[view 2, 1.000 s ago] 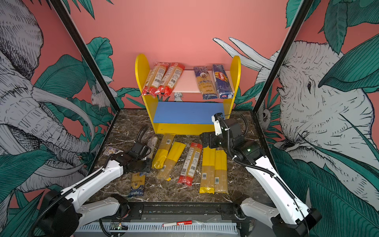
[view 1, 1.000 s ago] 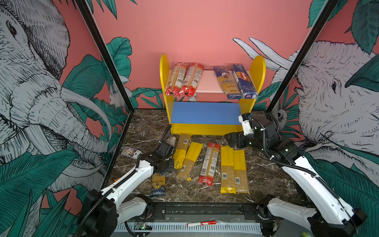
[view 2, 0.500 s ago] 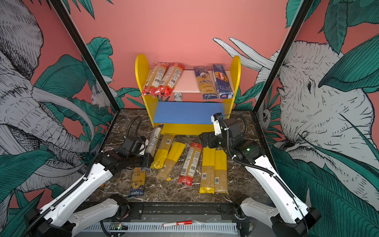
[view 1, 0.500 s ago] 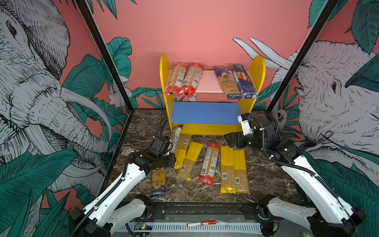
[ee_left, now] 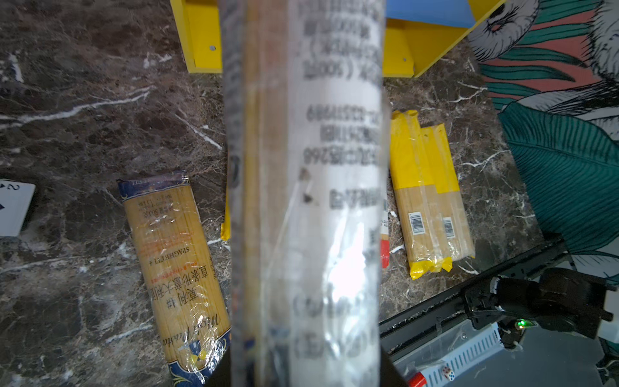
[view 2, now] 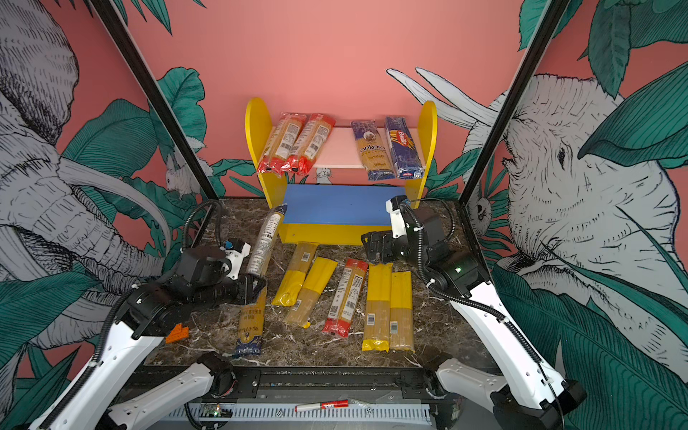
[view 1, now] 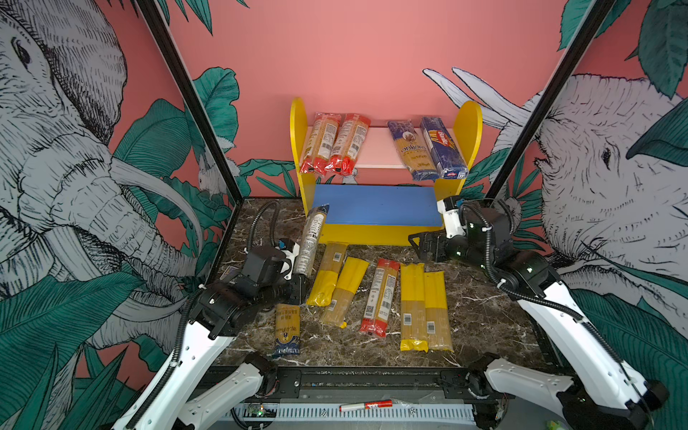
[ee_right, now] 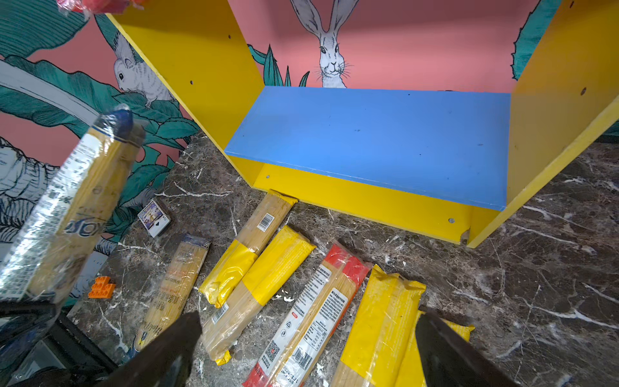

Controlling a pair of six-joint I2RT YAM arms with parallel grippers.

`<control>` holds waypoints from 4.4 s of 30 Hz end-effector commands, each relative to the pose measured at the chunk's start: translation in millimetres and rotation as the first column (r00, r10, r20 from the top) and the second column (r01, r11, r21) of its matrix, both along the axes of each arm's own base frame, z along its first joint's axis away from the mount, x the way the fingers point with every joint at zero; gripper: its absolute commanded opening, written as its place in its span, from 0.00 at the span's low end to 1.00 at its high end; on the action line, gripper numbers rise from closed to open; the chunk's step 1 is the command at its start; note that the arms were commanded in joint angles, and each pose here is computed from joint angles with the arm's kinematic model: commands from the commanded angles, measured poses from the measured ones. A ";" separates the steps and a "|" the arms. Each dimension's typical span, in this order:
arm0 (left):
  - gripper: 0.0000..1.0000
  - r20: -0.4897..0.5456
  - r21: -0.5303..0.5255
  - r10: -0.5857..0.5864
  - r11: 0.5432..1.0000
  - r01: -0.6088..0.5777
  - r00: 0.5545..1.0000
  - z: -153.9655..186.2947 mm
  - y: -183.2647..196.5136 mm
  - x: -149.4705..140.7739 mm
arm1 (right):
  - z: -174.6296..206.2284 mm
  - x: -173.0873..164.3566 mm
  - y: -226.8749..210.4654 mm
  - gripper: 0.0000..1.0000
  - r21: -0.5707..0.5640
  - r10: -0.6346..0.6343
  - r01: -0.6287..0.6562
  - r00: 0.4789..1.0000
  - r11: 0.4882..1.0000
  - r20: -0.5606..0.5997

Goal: Arrange pasta packages on shelves
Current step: Pick up the pasta bag from the pasta bags, then place the pasta bag on the shelf, then rotate the pasta bag at the shelf.

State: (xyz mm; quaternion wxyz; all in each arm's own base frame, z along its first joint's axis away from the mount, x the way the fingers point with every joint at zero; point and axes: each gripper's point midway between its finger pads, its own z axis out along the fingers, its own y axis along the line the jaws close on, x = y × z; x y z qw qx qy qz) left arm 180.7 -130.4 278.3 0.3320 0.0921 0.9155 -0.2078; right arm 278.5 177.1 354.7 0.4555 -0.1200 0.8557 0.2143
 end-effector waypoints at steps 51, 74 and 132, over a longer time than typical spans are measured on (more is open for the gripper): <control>0.00 0.724 -0.296 0.101 0.939 0.174 0.683 311.4 -160.1 241.0 | 65.0 -13.0 -34.5 0.99 -0.048 -0.087 0.092 0.990 0.995 0.114; 0.00 0.616 -0.484 0.057 0.815 0.320 0.785 301.7 -200.6 242.4 | 65.5 -6.8 -42.0 0.99 -0.095 -0.112 0.126 0.984 0.987 0.140; 0.58 0.382 -0.645 -0.083 0.689 0.330 0.920 239.6 -230.6 272.3 | 91.7 -6.6 -52.5 0.99 -0.084 -0.137 0.155 0.972 0.984 0.190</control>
